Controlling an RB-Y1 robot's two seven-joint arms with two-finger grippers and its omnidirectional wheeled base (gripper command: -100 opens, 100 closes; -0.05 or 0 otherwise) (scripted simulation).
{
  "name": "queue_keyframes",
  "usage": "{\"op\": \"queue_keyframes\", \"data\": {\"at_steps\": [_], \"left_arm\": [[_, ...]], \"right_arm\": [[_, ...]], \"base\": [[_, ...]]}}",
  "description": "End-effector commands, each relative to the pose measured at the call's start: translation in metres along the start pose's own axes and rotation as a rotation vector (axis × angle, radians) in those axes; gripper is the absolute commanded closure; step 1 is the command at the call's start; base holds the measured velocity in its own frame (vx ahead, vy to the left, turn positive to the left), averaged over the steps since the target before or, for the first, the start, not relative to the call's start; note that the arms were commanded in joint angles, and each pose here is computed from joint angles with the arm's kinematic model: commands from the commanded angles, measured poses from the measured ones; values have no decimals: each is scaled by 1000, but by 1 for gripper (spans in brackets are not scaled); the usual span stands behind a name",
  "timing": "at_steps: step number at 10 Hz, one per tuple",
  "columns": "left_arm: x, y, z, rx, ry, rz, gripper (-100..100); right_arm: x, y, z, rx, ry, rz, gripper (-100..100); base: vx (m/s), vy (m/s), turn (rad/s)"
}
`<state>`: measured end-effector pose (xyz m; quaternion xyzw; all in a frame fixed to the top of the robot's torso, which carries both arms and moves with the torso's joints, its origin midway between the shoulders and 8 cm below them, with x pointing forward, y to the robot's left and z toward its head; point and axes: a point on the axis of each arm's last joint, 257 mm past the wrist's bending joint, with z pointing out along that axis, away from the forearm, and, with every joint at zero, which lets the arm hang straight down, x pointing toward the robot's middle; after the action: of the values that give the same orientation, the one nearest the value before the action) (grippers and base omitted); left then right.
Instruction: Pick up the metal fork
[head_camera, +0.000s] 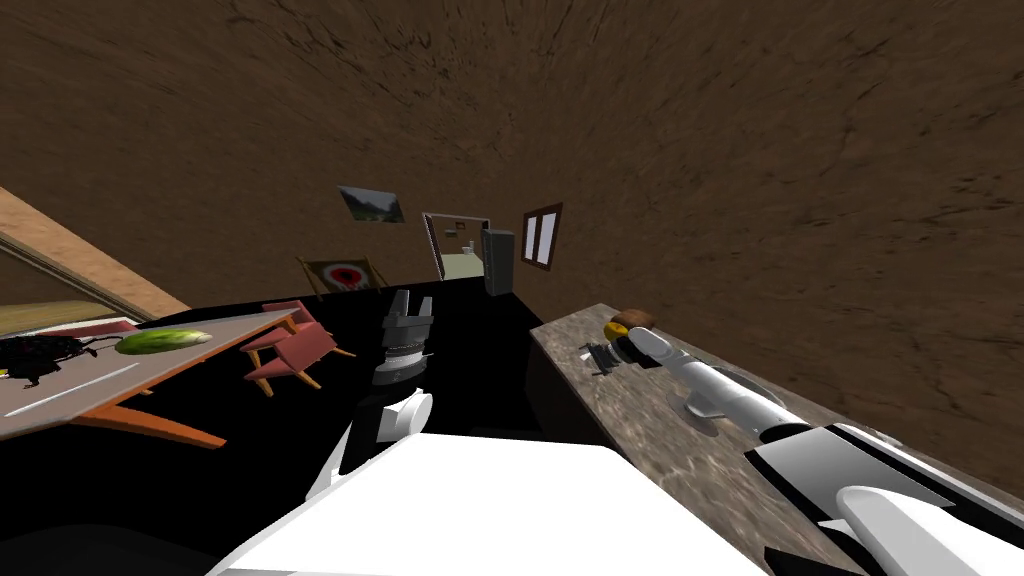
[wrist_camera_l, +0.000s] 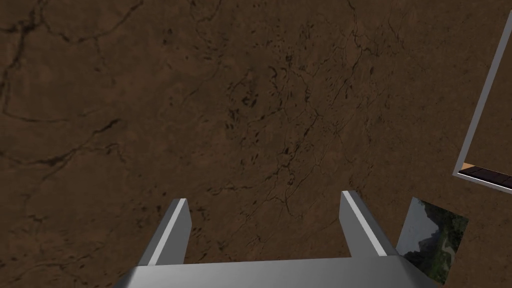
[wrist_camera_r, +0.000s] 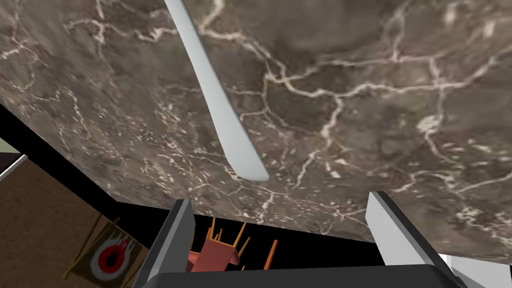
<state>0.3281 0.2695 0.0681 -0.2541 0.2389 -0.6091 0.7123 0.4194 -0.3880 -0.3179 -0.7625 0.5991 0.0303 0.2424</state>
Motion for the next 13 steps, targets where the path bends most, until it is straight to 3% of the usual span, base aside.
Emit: {"op": "queue_keyframes", "data": {"at_steps": [1,6,7,8,9,11,12,13], "left_arm": [[0,0,0,0,0,0,0],[0,0,0,0,0,0,0],[0,0,0,0,0,0,0],[0,0,0,0,0,0,0],[0,0,0,0,0,0,0],[0,0,0,0,0,0,0],[0,0,0,0,0,0,0],[0,0,0,0,0,0,0]], "right_arm": [[29,12,-15,-44,77,-28,-100],[88,37,-52,-158,235,-74,-100],[82,33,-48,-141,217,-67,-100],[83,34,-49,-145,220,-70,0],[85,41,-37,-141,221,-67,-100],[86,42,-38,-143,220,-65,-100],[86,42,-37,-141,221,-66,100],[86,42,-37,-141,221,-66,100]], "base": [[40,-23,272],[27,-17,175],[10,-10,28],[0,0,0],[10,-3,35],[10,-1,20],[0,0,0],[0,0,0]]}}
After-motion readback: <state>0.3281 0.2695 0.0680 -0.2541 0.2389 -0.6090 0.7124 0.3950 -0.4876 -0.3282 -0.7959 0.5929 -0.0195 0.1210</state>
